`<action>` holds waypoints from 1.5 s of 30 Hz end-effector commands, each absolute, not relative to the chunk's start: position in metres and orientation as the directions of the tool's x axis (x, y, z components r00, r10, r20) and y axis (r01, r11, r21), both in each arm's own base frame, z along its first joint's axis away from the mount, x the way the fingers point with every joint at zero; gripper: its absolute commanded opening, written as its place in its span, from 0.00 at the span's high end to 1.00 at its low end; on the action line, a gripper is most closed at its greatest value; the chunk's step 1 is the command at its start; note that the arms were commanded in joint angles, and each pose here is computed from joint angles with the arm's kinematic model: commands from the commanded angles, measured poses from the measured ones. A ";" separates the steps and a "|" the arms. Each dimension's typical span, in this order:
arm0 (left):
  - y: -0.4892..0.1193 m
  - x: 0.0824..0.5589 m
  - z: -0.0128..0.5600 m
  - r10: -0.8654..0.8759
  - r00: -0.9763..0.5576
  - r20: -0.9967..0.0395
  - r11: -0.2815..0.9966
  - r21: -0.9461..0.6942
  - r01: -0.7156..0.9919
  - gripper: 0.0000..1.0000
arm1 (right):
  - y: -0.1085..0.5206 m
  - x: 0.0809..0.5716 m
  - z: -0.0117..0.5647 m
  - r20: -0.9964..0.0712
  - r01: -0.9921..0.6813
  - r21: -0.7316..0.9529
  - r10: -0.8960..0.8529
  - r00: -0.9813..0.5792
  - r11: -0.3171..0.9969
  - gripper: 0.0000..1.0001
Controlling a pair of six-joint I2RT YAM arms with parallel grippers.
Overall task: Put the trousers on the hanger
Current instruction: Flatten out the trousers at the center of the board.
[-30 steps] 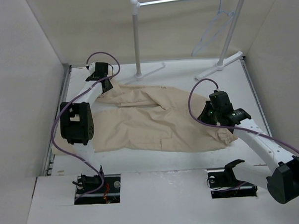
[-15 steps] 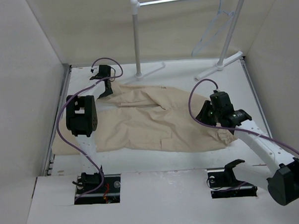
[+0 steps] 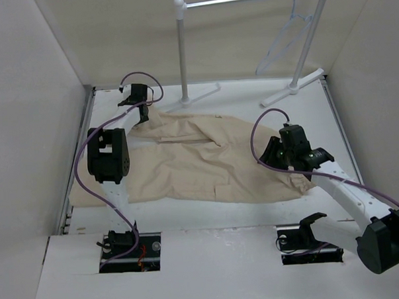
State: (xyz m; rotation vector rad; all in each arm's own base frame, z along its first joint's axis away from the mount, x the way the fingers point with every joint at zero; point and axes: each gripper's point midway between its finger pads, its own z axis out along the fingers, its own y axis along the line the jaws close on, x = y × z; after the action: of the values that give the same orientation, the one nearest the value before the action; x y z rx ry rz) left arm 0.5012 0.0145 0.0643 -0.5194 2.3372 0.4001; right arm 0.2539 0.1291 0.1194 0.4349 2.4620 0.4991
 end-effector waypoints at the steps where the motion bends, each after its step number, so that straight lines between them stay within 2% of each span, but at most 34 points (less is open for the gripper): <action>1: 0.013 0.518 0.083 -0.242 -0.646 -0.724 0.873 0.128 -0.471 0.58 | 0.130 0.264 0.129 -0.508 0.167 0.468 0.419 -0.752 0.868 0.51; 4: 0.012 0.517 0.077 -0.250 -0.659 -0.710 0.875 0.126 -0.468 0.59 | 0.128 0.266 0.132 -0.515 0.168 0.469 0.423 -0.745 0.867 0.51; 7: 0.013 0.517 0.076 -0.255 -0.660 -0.706 0.875 0.122 -0.469 0.68 | 0.125 0.268 0.134 -0.519 0.174 0.470 0.431 -0.739 0.865 0.50; 9: 0.013 0.518 0.078 -0.264 -0.657 -0.706 0.877 0.107 -0.468 0.71 | 0.123 0.268 0.134 -0.519 0.179 0.468 0.433 -0.737 0.865 0.50; 11: 0.013 0.517 0.081 -0.270 -0.659 -0.702 0.879 0.099 -0.466 0.68 | 0.122 0.269 0.134 -0.518 0.181 0.467 0.434 -0.737 0.865 0.48; 14: 0.014 0.512 0.081 -0.268 -0.670 -0.692 0.880 0.108 -0.463 0.57 | 0.122 0.270 0.134 -0.521 0.179 0.468 0.433 -0.735 0.866 0.45; 18: 0.009 0.510 0.073 -0.254 -0.696 -0.672 0.892 0.115 -0.436 0.55 | 0.124 0.270 0.135 -0.521 0.175 0.471 0.432 -0.736 0.865 0.44; 21: 0.008 0.510 0.063 -0.250 -0.711 -0.657 0.895 0.123 -0.429 0.59 | 0.123 0.270 0.135 -0.521 0.175 0.471 0.432 -0.736 0.865 0.44; 28: 0.011 0.511 0.065 -0.251 -0.707 -0.661 0.890 0.130 -0.438 0.74 | 0.122 0.267 0.133 -0.518 0.179 0.468 0.432 -0.738 0.866 0.43; 30: 0.013 0.511 0.066 -0.245 -0.709 -0.662 0.890 0.137 -0.436 0.71 | 0.122 0.267 0.133 -0.517 0.182 0.470 0.436 -0.736 0.864 0.41; 33: 0.020 0.505 0.064 -0.239 -0.721 -0.651 0.880 0.169 -0.445 0.55 | 0.121 0.268 0.132 -0.515 0.188 0.475 0.446 -0.732 0.859 0.38; 35: 0.020 0.503 0.061 -0.231 -0.729 -0.644 0.881 0.180 -0.438 0.55 | 0.122 0.269 0.134 -0.517 0.188 0.478 0.448 -0.729 0.858 0.37; 37: 0.023 0.503 0.056 -0.228 -0.737 -0.637 0.880 0.189 -0.435 0.63 | 0.122 0.270 0.133 -0.517 0.189 0.480 0.450 -0.728 0.857 0.37; 40: 0.033 0.503 0.062 -0.243 -0.717 -0.653 0.861 0.195 -0.469 0.84 | 0.121 0.271 0.134 -0.518 0.190 0.480 0.452 -0.726 0.856 0.39; 41: 0.037 0.503 0.069 -0.259 -0.698 -0.668 0.853 0.180 -0.489 0.88 | 0.121 0.271 0.134 -0.517 0.191 0.481 0.453 -0.726 0.856 0.40; 45: 0.065 0.501 0.108 -0.381 -0.570 -0.728 0.789 0.064 -0.610 0.95 | 0.117 0.268 0.127 -0.506 0.218 0.476 0.468 -0.725 0.852 0.44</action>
State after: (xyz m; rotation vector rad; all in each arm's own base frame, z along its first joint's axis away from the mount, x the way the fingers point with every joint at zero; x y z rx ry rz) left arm 0.4984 0.0342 0.0463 -0.5649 2.4092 0.4225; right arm 0.2599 0.1178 0.1189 0.4816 2.4462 0.4892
